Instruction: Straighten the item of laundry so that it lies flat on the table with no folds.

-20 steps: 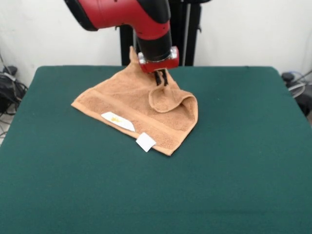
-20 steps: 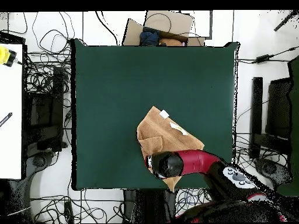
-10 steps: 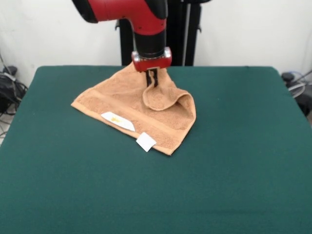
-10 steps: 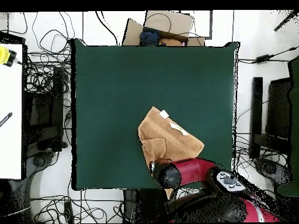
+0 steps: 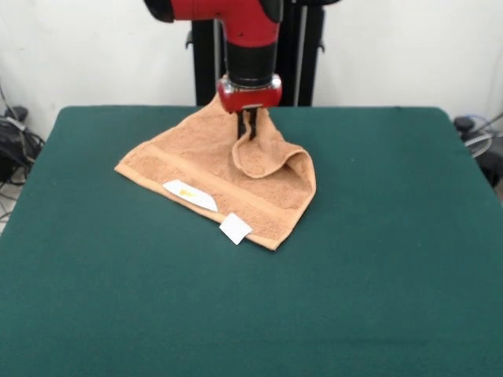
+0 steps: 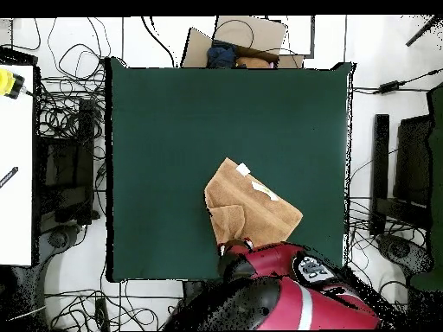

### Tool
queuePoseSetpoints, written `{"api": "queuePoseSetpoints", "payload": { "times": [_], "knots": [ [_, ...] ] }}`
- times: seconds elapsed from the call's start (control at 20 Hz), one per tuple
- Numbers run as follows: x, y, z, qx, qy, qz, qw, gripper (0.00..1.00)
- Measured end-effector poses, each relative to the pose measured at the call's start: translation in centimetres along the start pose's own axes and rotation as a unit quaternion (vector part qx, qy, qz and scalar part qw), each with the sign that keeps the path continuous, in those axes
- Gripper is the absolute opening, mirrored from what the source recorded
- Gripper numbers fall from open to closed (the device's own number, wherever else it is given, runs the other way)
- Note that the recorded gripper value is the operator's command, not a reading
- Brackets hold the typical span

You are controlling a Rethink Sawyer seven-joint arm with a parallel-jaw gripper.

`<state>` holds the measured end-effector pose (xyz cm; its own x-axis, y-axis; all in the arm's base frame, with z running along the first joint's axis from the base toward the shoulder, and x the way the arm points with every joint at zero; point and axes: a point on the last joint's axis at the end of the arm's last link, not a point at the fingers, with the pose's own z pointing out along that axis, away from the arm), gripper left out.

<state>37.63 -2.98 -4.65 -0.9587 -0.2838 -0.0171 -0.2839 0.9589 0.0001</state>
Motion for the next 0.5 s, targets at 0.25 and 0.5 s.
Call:
{"api": "queuePoseSetpoints", "payload": {
  "times": [0.25,0.5],
  "knots": [
    [0.22,0.10,-0.11,0.007,-0.005,-0.006,0.9999,0.00],
    [0.26,0.62,-0.41,0.022,0.004,-0.012,0.9997,0.00]
  ]
}}
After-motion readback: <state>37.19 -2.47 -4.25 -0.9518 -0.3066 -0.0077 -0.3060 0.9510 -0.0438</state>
